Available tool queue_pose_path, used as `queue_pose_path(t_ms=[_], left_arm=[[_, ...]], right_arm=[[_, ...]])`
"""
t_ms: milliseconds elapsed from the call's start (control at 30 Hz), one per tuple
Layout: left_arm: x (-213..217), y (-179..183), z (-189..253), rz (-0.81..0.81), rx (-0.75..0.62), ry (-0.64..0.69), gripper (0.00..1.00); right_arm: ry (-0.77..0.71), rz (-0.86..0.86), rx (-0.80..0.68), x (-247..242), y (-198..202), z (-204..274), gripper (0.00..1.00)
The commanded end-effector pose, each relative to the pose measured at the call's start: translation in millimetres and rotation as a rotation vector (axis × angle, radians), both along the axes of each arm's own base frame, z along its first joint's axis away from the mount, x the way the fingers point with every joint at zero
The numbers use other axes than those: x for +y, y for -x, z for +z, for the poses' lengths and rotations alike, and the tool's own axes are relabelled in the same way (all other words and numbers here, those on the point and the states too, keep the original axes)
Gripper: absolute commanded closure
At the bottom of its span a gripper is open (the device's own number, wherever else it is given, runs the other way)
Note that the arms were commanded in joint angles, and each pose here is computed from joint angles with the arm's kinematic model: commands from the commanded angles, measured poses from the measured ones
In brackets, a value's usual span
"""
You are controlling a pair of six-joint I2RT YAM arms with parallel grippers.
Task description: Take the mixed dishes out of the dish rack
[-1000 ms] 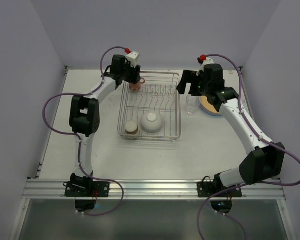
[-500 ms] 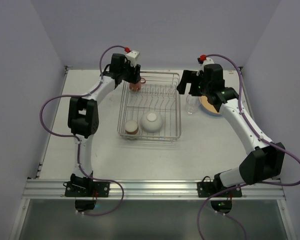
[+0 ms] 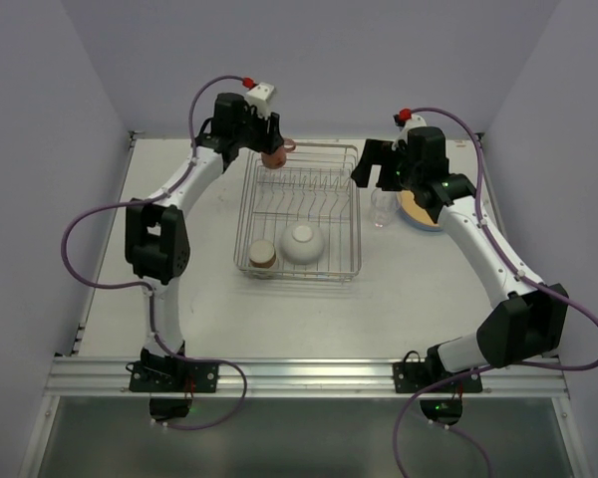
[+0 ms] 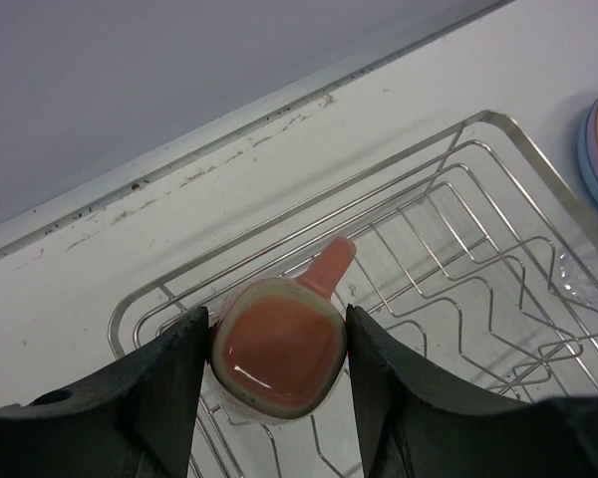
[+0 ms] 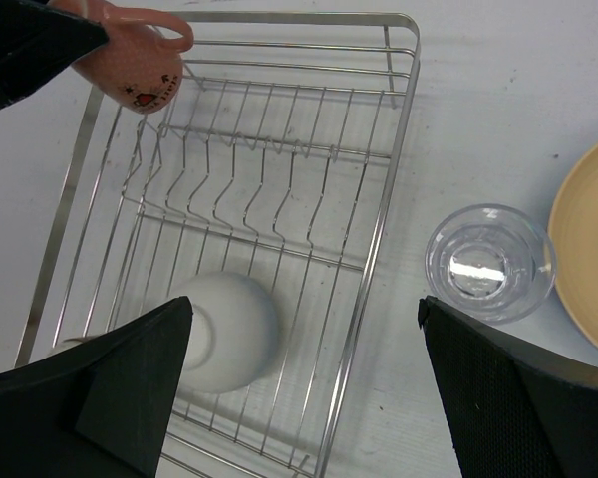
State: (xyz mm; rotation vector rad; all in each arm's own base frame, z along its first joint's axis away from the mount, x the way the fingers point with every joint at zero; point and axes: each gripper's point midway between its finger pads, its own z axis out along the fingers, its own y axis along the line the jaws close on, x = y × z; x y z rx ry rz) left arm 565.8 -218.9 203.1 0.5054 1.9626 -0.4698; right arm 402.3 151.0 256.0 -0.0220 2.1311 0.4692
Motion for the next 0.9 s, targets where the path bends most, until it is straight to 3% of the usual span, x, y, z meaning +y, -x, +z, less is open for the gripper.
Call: queue_pose_path(t_ms=[0,300,700,867], left_arm=[[-13.4,17.1,82.0,-0.051,-0.133,0.116,0.68],[-27.5,67.4,134.5,-0.149,-0.149,0.312,0.68],[-38.2,149.4,238.9,-0.333,-0.284,0.664,0.68],[-38.3,176.0,255.2,-0.381,-0.273,0.799,0.70]], right_arm=[[-0.054,0.033,-0.077,8.5,-3.7,28.7,0.01],[-0.140,0.106,-0.146,17.9,12.0,50.6,0.01],[-0.429,0.415,-0.363,54.1,85.5,120.7,0.01],[-0.511,0.488,-0.437,59.4,107.8,134.3,0.01]])
